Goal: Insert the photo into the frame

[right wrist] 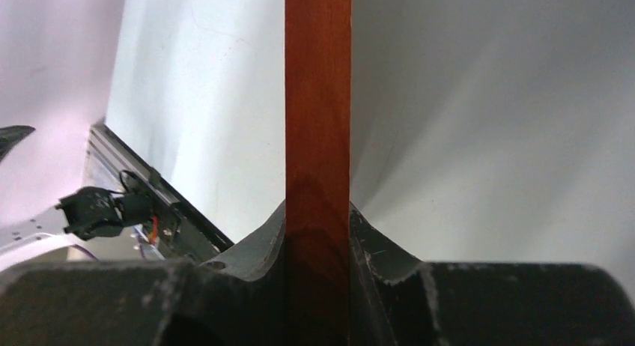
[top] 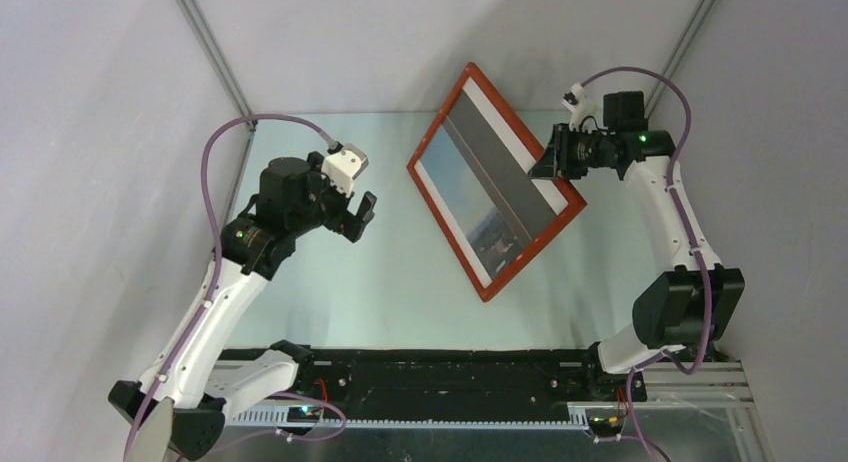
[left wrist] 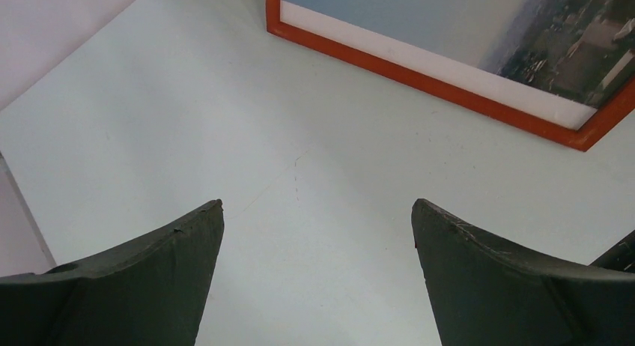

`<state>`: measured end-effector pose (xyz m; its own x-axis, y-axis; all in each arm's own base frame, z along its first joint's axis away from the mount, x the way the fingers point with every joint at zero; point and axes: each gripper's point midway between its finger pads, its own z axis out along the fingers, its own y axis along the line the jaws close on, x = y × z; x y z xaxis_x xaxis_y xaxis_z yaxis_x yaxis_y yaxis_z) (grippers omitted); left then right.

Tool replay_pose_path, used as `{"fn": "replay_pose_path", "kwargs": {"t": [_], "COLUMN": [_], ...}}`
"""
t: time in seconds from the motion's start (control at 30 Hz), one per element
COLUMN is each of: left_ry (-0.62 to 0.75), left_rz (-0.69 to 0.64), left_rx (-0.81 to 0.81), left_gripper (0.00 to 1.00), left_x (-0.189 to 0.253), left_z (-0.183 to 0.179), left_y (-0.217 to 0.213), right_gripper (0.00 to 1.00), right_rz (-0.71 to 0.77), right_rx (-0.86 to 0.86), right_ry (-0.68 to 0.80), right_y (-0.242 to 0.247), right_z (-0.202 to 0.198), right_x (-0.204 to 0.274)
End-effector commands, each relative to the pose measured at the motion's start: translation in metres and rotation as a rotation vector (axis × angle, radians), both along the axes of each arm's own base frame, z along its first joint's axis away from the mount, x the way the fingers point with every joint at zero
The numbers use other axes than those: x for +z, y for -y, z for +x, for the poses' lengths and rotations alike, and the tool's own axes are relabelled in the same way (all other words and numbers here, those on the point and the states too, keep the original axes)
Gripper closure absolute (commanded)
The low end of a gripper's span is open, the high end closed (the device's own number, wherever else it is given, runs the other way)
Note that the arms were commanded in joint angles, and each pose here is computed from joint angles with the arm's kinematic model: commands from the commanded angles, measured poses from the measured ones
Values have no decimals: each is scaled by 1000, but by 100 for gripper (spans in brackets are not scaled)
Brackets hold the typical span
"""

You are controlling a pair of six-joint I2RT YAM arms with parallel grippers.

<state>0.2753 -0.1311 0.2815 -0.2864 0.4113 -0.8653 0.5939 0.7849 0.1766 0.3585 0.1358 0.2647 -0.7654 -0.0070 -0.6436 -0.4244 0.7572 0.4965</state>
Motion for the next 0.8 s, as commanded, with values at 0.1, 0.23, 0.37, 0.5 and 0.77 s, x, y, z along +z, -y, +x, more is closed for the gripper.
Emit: {"fn": "replay_pose_path", "kwargs": {"t": [0.1, 0.23, 0.37, 0.5, 0.77], "left_ry": [-15, -27, -39, -53, -157], "left_rz": [-55, -54, -64, -77, -160], "left_rx": [3, 6, 23, 69, 208], "left_gripper": [0, 0, 0, 0, 0], "left_x": [-4, -9, -16, -30, -56], "left_z": [10, 11, 12, 16, 36], "left_y": [9, 9, 9, 6, -2], "right_gripper": [100, 100, 100, 100, 100], "right_rz": [128, 144, 164, 173, 176], "right_rx": [-61, -78, -99, -126, -169], "right_ry": [100, 77, 70, 64, 75], "right_y": [3, 3, 3, 3, 3], "right_z": [6, 5, 5, 1, -8], "right_x": [11, 0, -6, -17, -43]}}
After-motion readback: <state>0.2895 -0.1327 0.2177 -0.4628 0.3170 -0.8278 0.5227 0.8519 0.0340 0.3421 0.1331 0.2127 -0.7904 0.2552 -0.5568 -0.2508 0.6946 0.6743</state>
